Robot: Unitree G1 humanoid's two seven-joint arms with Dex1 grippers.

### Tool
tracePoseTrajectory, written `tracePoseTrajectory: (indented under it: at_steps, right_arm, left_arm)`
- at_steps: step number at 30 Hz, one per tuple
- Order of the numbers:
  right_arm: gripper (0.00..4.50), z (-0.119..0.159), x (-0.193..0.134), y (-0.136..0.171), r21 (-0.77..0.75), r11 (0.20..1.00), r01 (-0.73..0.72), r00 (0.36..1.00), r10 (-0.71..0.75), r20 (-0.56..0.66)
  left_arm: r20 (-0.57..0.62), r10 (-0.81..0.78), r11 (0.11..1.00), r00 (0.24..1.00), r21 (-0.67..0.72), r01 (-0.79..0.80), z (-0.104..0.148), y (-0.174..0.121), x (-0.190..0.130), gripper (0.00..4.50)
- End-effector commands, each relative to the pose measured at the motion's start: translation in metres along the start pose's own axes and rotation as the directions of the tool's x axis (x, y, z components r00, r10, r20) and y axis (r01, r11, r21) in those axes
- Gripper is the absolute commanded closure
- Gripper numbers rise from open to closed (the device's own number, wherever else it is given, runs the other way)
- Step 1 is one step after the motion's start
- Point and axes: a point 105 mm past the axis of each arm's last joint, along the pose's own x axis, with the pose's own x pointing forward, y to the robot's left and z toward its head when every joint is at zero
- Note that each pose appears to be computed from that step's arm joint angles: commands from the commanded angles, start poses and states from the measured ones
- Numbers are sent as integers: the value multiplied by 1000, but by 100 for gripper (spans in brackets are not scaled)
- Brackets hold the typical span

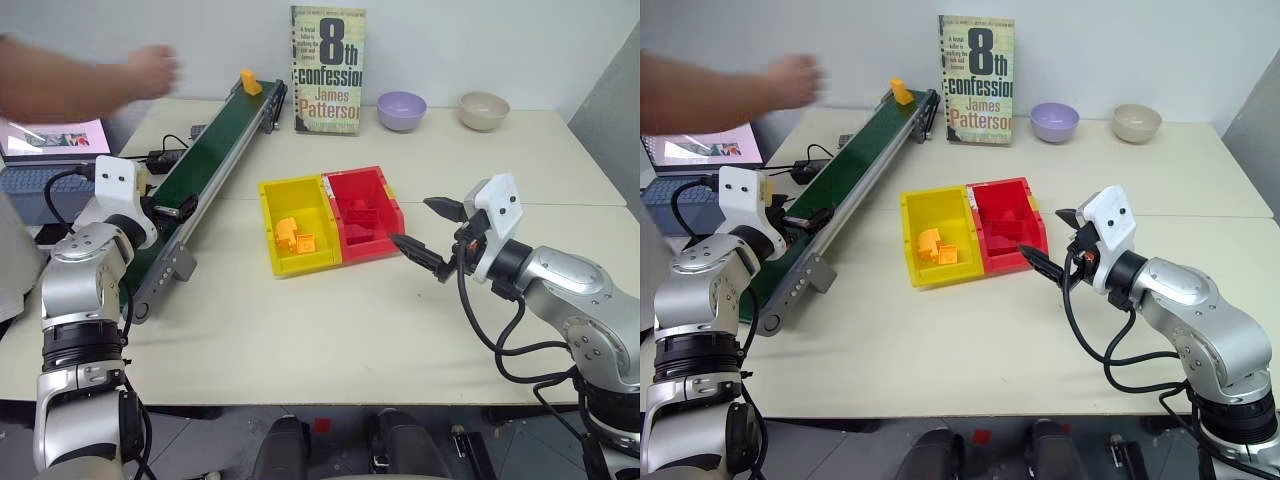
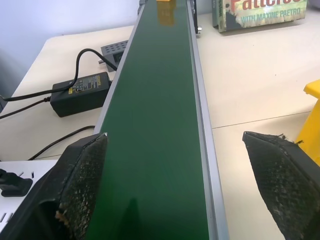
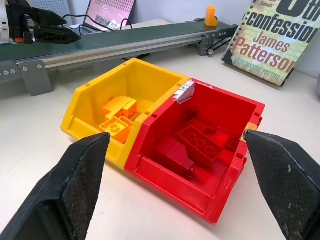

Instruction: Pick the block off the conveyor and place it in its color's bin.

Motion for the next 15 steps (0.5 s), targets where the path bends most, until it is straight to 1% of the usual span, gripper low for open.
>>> tracePoseTrajectory:
  at_steps: [1,7,15]
  right_arm:
    - [0,14,-3,1,-48,999,-1,999,3,40]
    - [0,13,-3,1,-49,999,-4,999,6,38]
    - [0,16,0,0,-52,999,-13,999,15,49]
  left_arm:
    - [61,7,1000,998,28,-9,19,5,-6,1]
    - [73,20,1000,997,20,-22,20,8,-8,1]
    - [131,76,997,988,-37,-72,25,20,-16,1]
